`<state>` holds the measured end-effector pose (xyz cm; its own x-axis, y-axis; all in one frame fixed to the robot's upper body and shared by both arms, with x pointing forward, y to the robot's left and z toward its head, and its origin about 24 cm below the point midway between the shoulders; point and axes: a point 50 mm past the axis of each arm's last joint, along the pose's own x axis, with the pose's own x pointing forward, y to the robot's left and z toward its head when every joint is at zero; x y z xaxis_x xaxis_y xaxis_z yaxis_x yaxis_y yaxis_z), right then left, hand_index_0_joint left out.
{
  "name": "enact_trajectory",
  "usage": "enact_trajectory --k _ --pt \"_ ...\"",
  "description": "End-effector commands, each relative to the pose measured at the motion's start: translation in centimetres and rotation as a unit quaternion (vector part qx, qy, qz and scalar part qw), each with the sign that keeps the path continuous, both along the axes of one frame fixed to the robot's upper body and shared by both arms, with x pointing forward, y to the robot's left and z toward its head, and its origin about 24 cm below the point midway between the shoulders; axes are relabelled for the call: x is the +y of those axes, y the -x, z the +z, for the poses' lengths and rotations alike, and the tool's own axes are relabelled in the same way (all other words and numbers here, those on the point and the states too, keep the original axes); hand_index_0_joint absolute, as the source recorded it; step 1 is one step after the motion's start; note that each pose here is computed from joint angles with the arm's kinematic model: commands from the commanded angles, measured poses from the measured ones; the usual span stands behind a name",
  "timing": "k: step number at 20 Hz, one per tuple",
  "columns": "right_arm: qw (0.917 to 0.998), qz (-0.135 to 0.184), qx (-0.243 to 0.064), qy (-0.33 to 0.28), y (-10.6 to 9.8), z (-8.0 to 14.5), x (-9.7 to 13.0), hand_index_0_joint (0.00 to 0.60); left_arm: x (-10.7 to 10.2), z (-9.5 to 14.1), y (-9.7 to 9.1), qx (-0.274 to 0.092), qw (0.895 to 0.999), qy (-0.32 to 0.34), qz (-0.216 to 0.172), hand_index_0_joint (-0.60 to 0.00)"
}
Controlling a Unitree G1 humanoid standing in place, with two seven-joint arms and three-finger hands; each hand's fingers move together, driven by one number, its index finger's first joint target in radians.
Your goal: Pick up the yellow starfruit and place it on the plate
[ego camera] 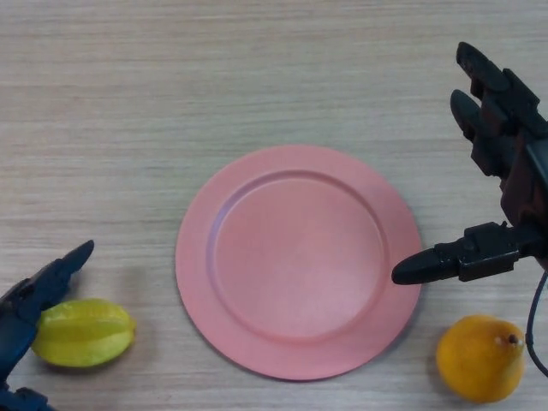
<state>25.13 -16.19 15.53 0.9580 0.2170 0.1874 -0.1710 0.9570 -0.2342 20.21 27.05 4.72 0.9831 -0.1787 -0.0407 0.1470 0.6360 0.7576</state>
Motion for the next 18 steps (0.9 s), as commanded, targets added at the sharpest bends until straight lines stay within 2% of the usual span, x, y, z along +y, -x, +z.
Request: enact_trajectory --k 1,2,6,8,10,13,14,15,18 --pt "0.9938 -0.002 -0.111 0.006 1.1 3.3 -0.6 0.0 1.2 3.1 -0.1 -0.134 0.991 -0.024 0.017 -0.543" --pt "0.9939 -0.002 -0.11 0.009 1.2 3.3 -0.6 0.0 1.2 2.8 -0.1 -0.138 0.99 -0.022 0.022 -0.6" --pt "0.9943 -0.005 -0.106 0.01 1.2 3.2 -0.6 0.0 1.2 2.8 -0.2 -0.141 0.99 -0.01 0.025 -0.6" --pt "0.9944 -0.004 -0.105 0.004 1.3 3.5 -0.7 0.0 1.0 2.6 0.0 -0.13 0.991 -0.01 0.014 -0.6" --pt "0.9945 -0.006 -0.104 0.005 1.3 3.5 -0.7 0.0 0.8 3.4 0.1 -0.146 0.989 -0.023 -0.002 -0.6" --pt "0.994 -0.006 -0.109 -0.001 1.4 3.7 -0.7 0.0 0.4 5.9 0.5 -0.187 0.982 -0.011 -0.021 -0.6" --pt "0.9941 -0.006 -0.109 -0.001 1.4 3.7 -0.7 0.0 0.4 6.4 0.7 -0.192 0.981 -0.004 -0.024 -0.6" --pt "0.9941 -0.005 -0.108 -0.003 1.6 3.7 -0.7 0.0 -0.1 7.8 0.8 -0.192 0.981 0.006 -0.04 -0.6" --pt "0.9943 -0.002 -0.106 -0.008 1.7 3.8 -0.6 0.0 -1.8 9.6 1.1 -0.188 0.979 0.014 -0.083 -0.6"
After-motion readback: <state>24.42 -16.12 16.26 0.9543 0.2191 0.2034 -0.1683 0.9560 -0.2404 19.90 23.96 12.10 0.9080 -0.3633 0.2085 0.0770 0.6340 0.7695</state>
